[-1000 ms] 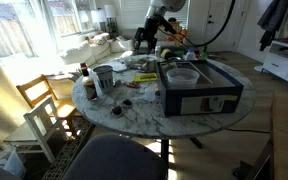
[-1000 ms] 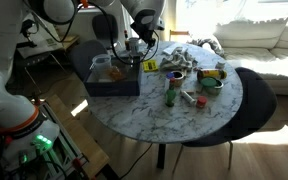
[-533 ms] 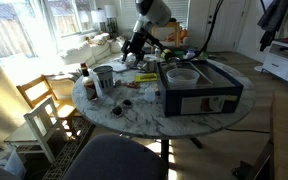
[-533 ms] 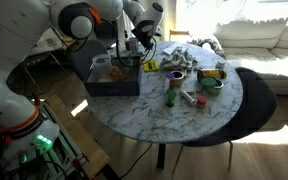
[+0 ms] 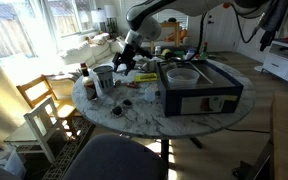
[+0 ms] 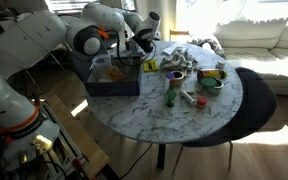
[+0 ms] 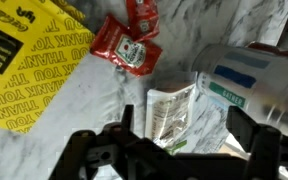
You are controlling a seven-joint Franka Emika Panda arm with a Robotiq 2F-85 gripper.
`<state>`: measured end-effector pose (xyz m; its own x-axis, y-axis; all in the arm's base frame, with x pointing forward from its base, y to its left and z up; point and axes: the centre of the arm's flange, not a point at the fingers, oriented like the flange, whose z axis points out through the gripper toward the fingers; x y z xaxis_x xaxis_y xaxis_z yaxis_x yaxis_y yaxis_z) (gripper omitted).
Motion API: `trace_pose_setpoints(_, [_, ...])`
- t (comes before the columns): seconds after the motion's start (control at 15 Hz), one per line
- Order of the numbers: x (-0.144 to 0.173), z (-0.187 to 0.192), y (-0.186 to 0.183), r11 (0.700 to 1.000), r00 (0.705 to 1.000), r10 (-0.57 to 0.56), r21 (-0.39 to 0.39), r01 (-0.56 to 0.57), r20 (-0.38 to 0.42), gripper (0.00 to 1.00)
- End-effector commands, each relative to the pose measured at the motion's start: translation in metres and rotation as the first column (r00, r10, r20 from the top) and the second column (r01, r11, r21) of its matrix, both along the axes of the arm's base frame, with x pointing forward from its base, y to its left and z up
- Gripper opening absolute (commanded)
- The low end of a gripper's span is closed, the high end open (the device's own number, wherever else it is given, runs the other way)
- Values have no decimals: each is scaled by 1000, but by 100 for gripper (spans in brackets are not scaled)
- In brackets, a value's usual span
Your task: Pick up the two white and purple packets with a green lid and put them in the clear storage container one by one
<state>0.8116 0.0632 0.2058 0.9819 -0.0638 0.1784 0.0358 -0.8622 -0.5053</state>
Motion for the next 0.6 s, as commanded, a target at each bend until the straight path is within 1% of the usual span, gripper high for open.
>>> trace_pose_setpoints(0.0, [54, -29, 8, 999, 999, -36, -35, 37, 32, 87])
trace_pose_setpoints(0.07, [56, -33, 10, 998, 999, -39, -41, 40, 32, 84])
trace_pose_setpoints(0.13, [56, -37, 12, 998, 999, -40, -47, 42, 34, 73])
trace_pose_setpoints(0.2, [57, -41, 14, 998, 999, -42, -52, 43, 32, 70])
trace_pose_setpoints(0.27, [57, -44, 16, 997, 999, -42, -57, 44, 32, 60])
trace_pose_setpoints(0.33, [57, -46, 18, 997, 998, -45, -63, 47, 32, 45])
trace_pose_setpoints(0.4, [57, -48, 19, 997, 998, -47, -67, 49, 30, 42])
trace_pose_setpoints(0.53, [58, -51, 21, 996, 998, -56, -72, 58, 33, 25])
